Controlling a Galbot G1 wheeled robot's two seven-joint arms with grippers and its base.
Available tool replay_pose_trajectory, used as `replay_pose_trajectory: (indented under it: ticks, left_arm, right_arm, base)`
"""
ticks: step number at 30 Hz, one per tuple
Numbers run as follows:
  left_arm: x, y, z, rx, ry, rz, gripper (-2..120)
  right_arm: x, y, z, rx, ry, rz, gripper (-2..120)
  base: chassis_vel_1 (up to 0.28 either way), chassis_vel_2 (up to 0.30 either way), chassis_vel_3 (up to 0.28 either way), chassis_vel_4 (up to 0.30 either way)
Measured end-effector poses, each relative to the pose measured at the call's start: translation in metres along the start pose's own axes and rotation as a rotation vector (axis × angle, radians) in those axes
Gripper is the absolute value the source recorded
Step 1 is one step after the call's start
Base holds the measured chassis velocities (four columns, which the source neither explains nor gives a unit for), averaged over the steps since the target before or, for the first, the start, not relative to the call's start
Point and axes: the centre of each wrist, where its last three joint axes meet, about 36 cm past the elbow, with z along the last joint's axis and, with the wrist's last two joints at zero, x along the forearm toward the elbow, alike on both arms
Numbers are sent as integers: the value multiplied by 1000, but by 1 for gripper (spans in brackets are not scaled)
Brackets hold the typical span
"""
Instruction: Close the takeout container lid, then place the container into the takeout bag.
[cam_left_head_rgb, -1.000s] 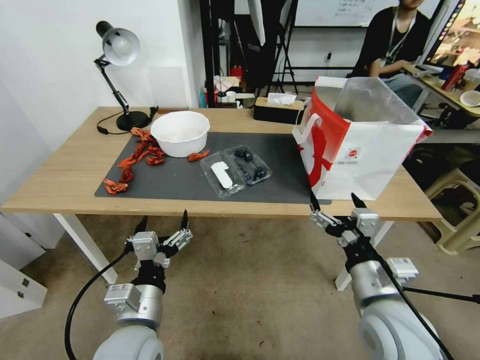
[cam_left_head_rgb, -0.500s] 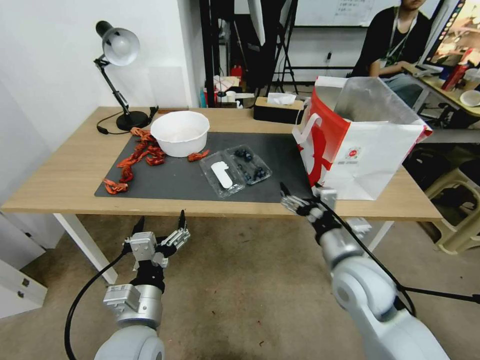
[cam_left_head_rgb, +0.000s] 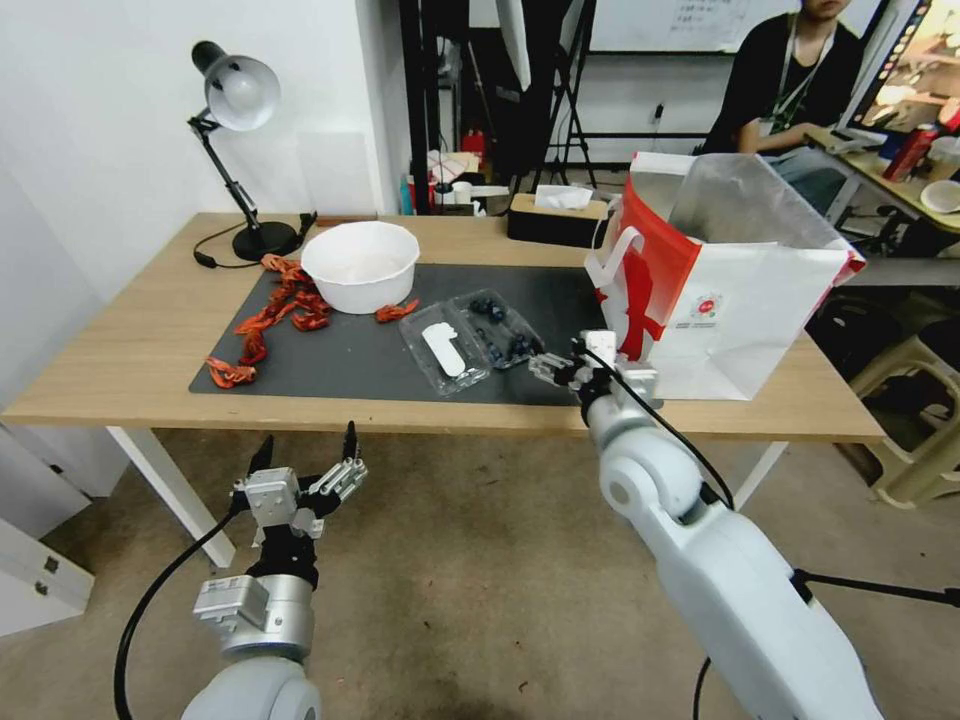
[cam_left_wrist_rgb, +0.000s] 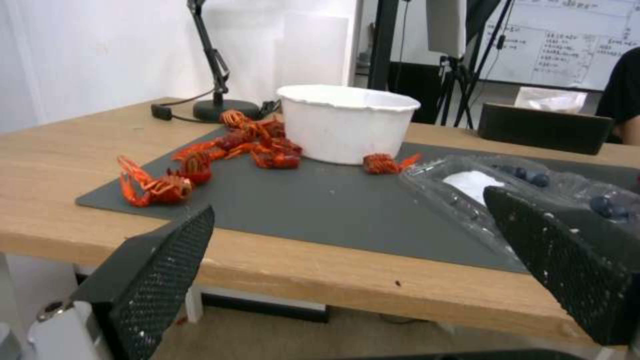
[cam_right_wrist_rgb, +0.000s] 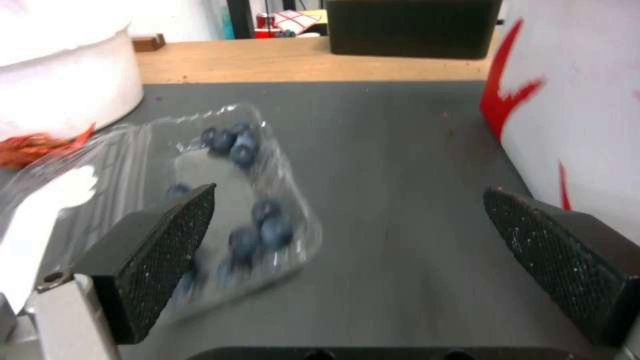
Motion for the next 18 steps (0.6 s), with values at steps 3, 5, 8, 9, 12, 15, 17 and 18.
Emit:
replay_pose_trajectory:
  ticks: [3,5,8,9,12,15,17,18]
  left_arm:
    - [0,2,0,-1,-2,-5,100]
    - [-1,2,2,-2,-3,-7,100]
    - [-1,3,3,-1,-3,-10,100]
    - [-1,3,3,-1,-3,-10,100]
    - [-1,4,4,-2,-3,-13,100]
    - [-2,5,5,-4,-4,-15,100]
    - [-2,5,6,-4,-4,-16,100]
    - [-2,5,6,-4,-3,-16,100]
  right_arm:
    - [-16,3,-5,22,23,22,100]
    - [-28,5,-14,36,40,40,100]
    - [-34,7,-16,48,68,49,100]
    - [-36,8,-17,52,79,52,100]
    - [-39,9,-17,58,100,62,100]
    - [-40,9,-17,64,119,66,100]
    - [-40,8,-16,66,125,69,100]
    - [-41,8,-15,68,133,70,100]
  base:
    - [0,0,0,0]
    - [0,0,0,0]
    - [0,0,0,0]
    - [0,0,0,0]
    - [0,0,0,0]
    - [0,0,0,0]
    - [0,0,0,0]
    - [0,0,0,0]
